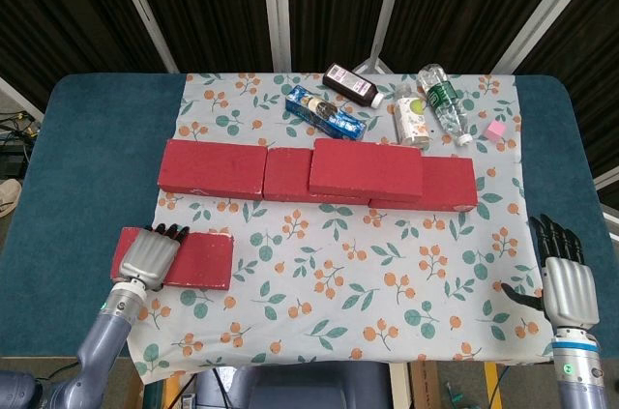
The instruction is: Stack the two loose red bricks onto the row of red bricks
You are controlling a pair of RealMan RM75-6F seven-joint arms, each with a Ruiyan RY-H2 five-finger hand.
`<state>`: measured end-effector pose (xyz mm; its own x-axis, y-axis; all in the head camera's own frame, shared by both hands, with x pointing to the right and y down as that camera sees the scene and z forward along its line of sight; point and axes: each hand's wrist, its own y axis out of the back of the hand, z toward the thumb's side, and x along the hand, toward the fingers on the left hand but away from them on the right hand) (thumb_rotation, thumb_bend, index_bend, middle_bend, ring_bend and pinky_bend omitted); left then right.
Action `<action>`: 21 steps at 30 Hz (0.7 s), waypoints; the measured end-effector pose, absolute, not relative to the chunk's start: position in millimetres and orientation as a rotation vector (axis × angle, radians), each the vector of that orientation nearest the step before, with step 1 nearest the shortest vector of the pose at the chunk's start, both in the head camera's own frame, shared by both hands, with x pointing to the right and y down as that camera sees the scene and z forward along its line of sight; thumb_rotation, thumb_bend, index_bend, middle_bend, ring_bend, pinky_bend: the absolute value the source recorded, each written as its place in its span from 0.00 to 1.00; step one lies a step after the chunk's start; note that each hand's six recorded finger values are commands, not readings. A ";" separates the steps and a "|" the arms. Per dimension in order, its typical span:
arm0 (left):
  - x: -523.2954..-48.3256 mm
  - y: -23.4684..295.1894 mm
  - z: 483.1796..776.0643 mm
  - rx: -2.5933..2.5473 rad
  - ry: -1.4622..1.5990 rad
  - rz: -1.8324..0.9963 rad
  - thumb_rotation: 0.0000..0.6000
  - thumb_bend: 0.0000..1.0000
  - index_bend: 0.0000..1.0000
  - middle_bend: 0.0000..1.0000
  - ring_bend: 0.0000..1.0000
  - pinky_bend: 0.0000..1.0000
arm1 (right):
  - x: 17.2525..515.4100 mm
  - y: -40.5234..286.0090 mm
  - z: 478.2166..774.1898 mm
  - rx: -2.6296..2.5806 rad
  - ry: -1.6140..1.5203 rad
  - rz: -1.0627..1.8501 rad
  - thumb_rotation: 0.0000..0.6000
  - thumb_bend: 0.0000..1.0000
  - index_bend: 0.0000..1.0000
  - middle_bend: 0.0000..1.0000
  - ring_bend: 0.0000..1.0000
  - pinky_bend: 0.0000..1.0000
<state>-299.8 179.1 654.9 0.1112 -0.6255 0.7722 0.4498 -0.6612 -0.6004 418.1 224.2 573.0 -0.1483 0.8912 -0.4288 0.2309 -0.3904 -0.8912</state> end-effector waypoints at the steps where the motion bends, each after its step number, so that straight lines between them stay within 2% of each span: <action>1: -299.4 177.9 654.3 -1.578 0.180 -1.672 1.00 0.00 0.19 0.39 0.23 0.31 | 418.0 224.2 573.0 -1.581 -1.276 1.581 1.00 0.00 0.00 0.00 0.00 0.00; 6: -294.2 162.9 644.0 -1.573 0.229 -1.645 1.00 0.00 0.19 0.40 0.24 0.31 | 418.0 224.0 573.1 -1.578 -1.278 1.581 1.00 0.00 0.00 0.00 0.00 0.00; 21: -254.5 71.1 597.0 -1.642 0.380 -1.536 1.00 0.00 0.18 0.37 0.25 0.31 | 424.3 222.7 581.1 -1.550 -1.273 1.631 1.00 0.00 0.00 0.00 0.00 0.00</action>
<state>-254.5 71.1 597.0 0.2045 -0.7092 0.6747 0.3131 -0.6056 -0.7315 424.3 222.7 581.1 -0.1848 0.8791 -0.4394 0.2127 -0.4007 -0.8912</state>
